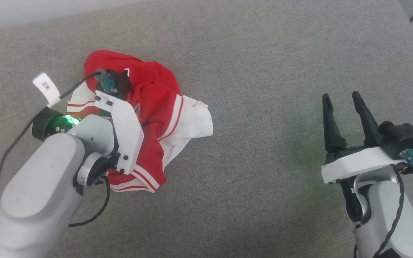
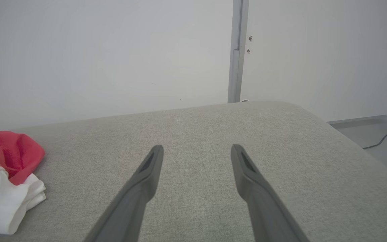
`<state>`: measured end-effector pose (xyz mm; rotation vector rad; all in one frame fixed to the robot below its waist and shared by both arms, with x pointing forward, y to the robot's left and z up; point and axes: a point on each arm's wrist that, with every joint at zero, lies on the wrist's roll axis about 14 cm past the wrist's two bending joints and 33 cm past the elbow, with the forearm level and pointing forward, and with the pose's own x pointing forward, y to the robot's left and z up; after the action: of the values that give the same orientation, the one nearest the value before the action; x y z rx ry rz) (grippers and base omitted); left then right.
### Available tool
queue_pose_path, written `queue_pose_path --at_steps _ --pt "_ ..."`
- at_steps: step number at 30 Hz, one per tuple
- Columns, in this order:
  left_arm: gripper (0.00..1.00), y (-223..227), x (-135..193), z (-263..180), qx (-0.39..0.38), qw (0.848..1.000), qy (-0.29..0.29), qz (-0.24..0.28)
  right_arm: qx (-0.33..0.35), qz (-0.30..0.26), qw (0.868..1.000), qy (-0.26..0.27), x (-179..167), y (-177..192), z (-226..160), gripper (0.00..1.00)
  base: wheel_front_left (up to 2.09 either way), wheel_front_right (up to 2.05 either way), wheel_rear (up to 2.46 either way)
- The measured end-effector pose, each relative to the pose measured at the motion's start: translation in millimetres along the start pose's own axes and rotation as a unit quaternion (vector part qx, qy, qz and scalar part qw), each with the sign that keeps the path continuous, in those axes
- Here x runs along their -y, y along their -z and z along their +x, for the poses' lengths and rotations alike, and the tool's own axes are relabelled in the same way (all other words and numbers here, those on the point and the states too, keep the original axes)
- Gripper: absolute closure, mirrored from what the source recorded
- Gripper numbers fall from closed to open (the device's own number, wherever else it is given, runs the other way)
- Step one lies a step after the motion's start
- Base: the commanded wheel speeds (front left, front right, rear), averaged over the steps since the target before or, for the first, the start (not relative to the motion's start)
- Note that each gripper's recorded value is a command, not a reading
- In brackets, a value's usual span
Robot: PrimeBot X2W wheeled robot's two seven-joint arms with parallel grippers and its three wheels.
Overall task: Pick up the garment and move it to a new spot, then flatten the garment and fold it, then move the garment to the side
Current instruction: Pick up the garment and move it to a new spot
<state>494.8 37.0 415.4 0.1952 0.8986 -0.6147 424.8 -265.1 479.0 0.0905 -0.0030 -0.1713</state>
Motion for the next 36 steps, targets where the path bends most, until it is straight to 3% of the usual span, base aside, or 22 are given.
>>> queue_pose_path --at_steps 6,7,8,9,10,18,26,36 --pt "1.00 16 -5 20 -0.017 0.999 0.009 -0.032 -0.003 0.004 1.000 -0.009 -6 3 3 0.00 0.00 0.00 0.00" --pt "0.93 15 -5 21 -0.015 0.999 0.012 -0.037 -0.002 0.004 1.000 -0.010 -7 2 3 0.00 0.00 0.00 0.00" --pt "0.66 14 -7 21 -0.011 0.999 0.010 -0.037 -0.001 0.005 1.000 -0.011 -8 2 4 0.00 0.00 0.00 0.00" --pt "0.51 13 -8 20 -0.007 0.999 0.010 -0.041 0.000 0.005 1.000 -0.011 -8 1 4 0.00 0.00 0.00 0.00" --pt "0.00 11 -8 20 -0.002 0.999 0.012 -0.043 0.001 0.005 1.000 -0.012 -9 1 5 0.00 0.00 0.00 0.00" --pt "0.00 -26 -24 -18 0.094 0.995 -0.005 -0.041 0.015 0.007 1.000 -0.024 -19 -9 3 0.00 0.00 0.00 0.00" --pt "0.00 -53 -43 -77 0.217 0.975 -0.035 -0.038 0.030 0.008 0.998 -0.046 -34 -21 0 0.00 0.00 0.00 0.00" --pt "0.00 -39 -81 -165 0.365 0.922 -0.113 -0.060 0.044 0.006 0.997 -0.068 -47 -37 -8 0.00 0.00 0.00 0.00"
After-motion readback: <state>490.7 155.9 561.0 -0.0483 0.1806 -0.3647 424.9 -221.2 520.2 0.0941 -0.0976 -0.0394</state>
